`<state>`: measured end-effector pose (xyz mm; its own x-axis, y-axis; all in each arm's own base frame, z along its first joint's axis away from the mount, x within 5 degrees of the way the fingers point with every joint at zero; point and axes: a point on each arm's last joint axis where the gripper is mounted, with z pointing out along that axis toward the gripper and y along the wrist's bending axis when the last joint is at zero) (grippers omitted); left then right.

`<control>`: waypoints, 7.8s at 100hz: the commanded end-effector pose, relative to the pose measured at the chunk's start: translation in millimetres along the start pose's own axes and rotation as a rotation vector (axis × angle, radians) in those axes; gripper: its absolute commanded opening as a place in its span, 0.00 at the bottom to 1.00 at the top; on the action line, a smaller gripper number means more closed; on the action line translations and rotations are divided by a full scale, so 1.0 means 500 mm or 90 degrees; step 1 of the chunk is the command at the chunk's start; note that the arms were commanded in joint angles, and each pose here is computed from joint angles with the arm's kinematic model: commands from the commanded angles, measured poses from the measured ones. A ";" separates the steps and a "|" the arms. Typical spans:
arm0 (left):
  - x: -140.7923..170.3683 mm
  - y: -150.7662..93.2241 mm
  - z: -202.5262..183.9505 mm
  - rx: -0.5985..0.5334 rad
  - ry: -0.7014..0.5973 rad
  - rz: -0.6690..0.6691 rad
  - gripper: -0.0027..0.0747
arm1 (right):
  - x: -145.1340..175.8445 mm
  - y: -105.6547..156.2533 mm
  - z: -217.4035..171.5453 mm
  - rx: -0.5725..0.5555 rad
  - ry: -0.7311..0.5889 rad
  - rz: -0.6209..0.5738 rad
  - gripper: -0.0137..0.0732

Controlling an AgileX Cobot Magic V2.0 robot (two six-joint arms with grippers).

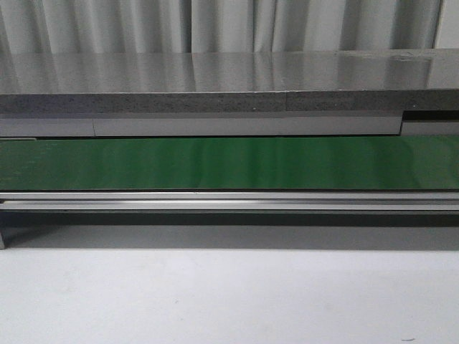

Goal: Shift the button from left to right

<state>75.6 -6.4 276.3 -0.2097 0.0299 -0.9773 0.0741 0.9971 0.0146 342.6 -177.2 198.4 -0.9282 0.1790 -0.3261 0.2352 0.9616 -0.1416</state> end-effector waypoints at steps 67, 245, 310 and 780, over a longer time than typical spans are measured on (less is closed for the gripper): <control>-0.028 0.002 -0.004 -0.007 -0.056 -0.003 0.04 | -0.020 -0.009 -0.035 0.006 -0.043 0.008 0.77; -0.028 0.002 -0.004 -0.007 -0.056 -0.003 0.04 | 0.365 0.214 -0.446 -0.165 -0.702 -0.113 0.73; -0.028 0.002 -0.004 -0.007 -0.056 -0.003 0.04 | 0.432 0.201 -0.440 -0.165 -0.746 -0.106 0.08; 0.155 0.000 -0.010 -0.004 -0.185 0.016 0.04 | 0.593 0.207 -0.251 -0.196 -0.847 -0.030 0.08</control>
<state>55.8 -3.7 206.4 0.0114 0.0485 -0.9988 0.0644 0.9967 0.0491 57.1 1.2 195.5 -0.0221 -0.0108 -0.9997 -0.0222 0.9997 -0.0103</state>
